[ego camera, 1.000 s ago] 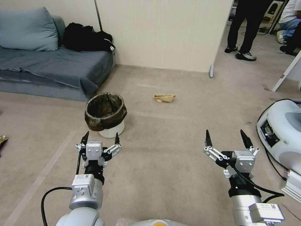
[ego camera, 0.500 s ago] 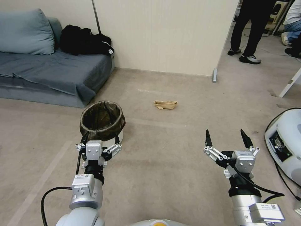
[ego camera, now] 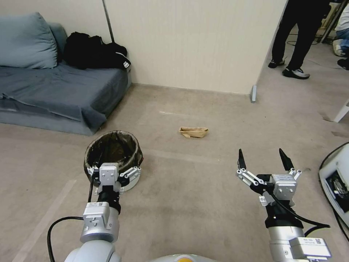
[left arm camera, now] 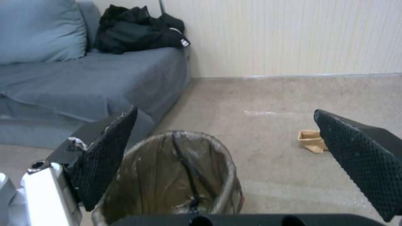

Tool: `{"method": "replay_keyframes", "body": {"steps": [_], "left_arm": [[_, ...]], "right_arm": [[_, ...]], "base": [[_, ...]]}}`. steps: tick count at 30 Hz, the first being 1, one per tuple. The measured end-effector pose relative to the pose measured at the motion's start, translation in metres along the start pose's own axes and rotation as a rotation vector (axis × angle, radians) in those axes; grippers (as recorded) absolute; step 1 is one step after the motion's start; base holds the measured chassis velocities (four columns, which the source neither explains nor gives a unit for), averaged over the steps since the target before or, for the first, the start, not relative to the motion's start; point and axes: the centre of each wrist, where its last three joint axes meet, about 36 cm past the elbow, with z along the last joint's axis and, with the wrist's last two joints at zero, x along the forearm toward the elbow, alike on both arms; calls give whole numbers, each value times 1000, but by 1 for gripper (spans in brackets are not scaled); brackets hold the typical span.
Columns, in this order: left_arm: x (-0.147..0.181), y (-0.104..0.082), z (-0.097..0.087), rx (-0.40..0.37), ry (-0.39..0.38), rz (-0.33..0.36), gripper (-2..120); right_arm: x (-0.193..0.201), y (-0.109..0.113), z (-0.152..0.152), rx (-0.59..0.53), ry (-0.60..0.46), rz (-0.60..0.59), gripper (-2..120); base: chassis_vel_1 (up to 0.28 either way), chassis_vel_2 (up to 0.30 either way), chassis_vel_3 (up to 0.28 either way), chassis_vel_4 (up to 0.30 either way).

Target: Pick up the trash bin, then pick up the garbage from the floor and place it into the trash bin.

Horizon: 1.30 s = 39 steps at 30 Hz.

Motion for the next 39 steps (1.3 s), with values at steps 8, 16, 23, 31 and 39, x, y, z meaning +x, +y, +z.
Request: {"method": "replay_keyframes", "body": {"steps": [8,16,23,31,39], "left_arm": [[1,1,-1,-1,-2,1,100],[-1,6,-7,16,-16,-14,100],[-35,48,-28,93,-47,-162,100],[-77,102,-33,164,-18,-335,100],[-134,130,-19,259,69,-395,100]], "right_arm": [[0,0,1,6,-9,-3,100],[1,1,4,14,-4,0,100],[0,1,5,22,-4,3,100],[1,2,10,31,7,-4,100],[1,3,16,44,19,-11,100]], "base": [[-5,6,7,-3],[0,0,0,0],[0,0,0,0],[0,0,0,0],[0,0,0,0]]}}
